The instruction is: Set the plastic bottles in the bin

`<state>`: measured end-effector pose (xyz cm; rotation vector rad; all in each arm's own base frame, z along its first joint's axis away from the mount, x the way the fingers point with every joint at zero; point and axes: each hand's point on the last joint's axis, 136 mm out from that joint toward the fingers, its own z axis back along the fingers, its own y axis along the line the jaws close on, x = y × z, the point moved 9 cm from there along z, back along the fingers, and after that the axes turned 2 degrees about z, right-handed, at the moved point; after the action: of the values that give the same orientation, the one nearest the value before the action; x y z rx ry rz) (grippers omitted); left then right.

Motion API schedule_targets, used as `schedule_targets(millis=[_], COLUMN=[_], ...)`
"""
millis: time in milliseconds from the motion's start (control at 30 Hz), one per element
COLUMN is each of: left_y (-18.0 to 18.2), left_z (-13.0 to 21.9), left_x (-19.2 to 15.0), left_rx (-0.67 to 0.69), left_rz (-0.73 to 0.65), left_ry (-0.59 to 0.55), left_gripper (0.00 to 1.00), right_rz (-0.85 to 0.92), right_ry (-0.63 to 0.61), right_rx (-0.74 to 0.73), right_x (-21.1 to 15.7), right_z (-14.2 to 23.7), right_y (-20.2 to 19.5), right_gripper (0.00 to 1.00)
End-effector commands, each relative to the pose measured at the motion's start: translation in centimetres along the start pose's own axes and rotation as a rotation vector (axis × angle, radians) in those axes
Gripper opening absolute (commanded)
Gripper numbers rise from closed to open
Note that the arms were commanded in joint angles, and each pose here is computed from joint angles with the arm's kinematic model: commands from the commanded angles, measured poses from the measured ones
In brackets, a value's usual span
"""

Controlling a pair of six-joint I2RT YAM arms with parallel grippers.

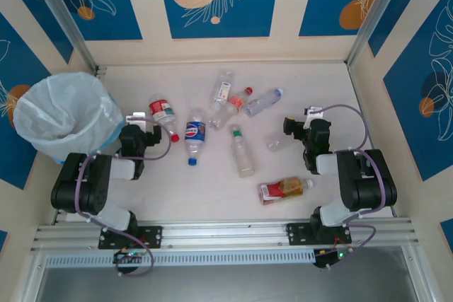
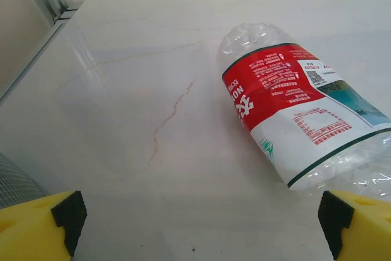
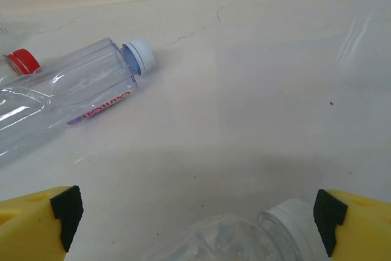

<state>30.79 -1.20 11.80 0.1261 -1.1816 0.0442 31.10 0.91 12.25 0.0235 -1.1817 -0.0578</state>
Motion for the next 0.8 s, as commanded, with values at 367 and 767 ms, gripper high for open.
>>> schedule_targets(millis=[367,767], left_y=[0.1,0.11], left_z=[0.19,0.21], left_x=[0.32,0.33], left_rx=[0.011,0.011], left_rz=[0.012,0.013], left_ry=[-0.029,-0.03], left_gripper=[0.99,0.99], right_rz=[-0.022,0.0], right_ry=[-0.03,-0.02], right_rx=[0.01,0.068], right_x=[0.35,0.4], right_z=[0.15,0.0], right_y=[-0.31,0.08], right_gripper=[0.99,0.99])
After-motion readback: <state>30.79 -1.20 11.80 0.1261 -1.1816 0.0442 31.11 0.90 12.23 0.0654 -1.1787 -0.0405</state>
